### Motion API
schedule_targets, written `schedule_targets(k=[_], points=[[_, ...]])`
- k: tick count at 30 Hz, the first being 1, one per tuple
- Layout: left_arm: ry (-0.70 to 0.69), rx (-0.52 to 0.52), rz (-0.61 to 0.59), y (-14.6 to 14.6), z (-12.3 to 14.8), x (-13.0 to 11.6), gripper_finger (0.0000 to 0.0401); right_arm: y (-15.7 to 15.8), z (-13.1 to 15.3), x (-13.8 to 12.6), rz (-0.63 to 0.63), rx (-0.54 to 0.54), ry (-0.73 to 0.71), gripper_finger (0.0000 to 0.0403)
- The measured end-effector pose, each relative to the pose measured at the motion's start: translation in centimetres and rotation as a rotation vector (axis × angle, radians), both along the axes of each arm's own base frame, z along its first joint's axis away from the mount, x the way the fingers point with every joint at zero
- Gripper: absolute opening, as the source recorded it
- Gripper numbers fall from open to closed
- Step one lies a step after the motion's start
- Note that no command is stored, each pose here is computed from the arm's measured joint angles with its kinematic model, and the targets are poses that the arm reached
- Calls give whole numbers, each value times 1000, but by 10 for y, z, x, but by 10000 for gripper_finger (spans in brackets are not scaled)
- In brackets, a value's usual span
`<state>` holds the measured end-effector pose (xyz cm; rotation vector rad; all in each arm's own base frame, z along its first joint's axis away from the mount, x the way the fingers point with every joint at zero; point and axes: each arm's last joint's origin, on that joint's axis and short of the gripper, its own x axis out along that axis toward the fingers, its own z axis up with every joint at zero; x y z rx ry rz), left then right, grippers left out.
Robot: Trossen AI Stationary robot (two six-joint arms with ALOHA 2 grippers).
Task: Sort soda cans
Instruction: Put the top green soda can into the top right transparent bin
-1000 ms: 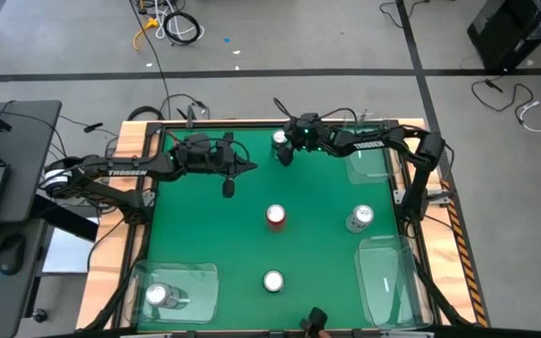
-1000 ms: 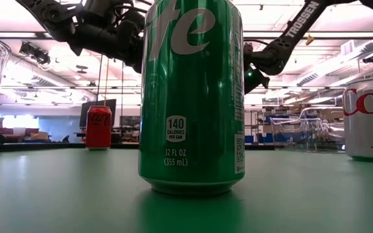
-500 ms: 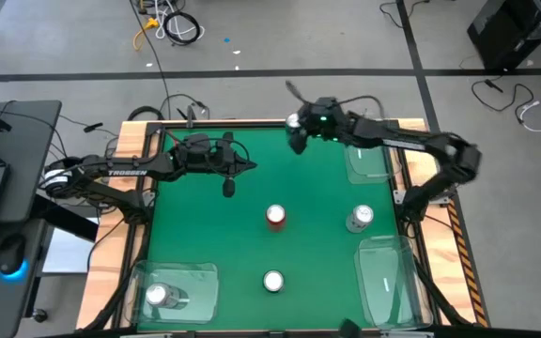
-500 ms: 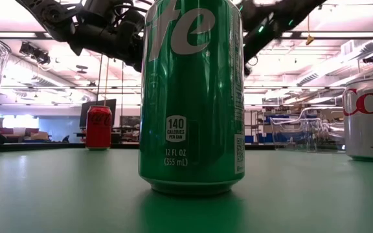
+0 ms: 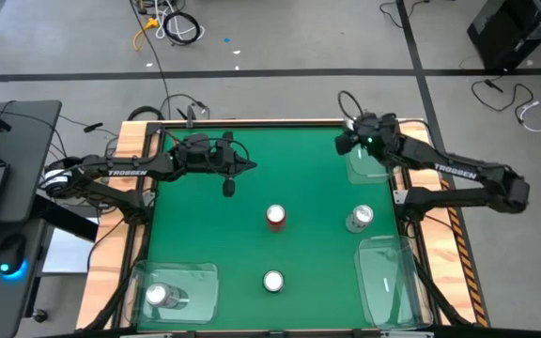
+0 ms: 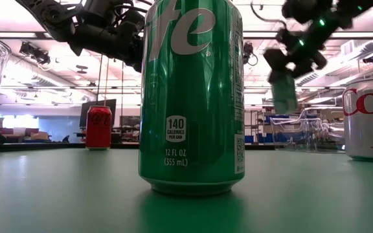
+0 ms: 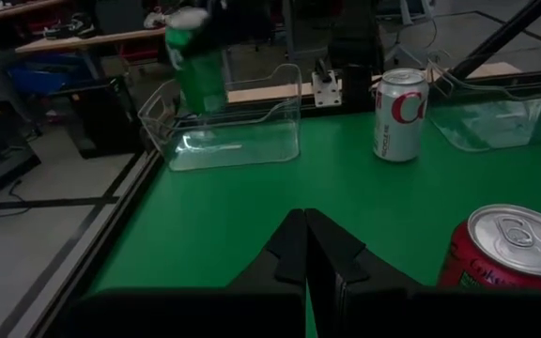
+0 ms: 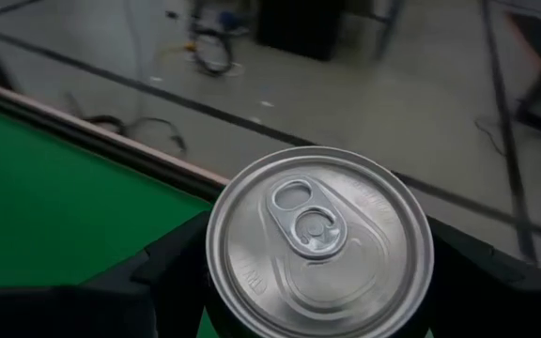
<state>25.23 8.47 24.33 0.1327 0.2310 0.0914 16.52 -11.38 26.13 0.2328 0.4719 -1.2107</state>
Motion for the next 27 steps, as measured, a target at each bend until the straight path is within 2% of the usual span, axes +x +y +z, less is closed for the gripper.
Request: schedule_targets(k=[5, 10, 15, 27], points=[[-1, -6, 1, 0, 0, 0, 1, 0, -29, -19, -110, 2, -110, 294], [-6, -20, 4, 0, 0, 0, 1, -6, -58, -32, -204, -12, -148, 294], [-7, -19, 5, 0, 0, 0, 1, -19, -68, -41, -294, -77, -177, 294], [-3, -16, 25, 1, 0, 0, 1, -28, -80, -43, -335, -50, -130, 294]])
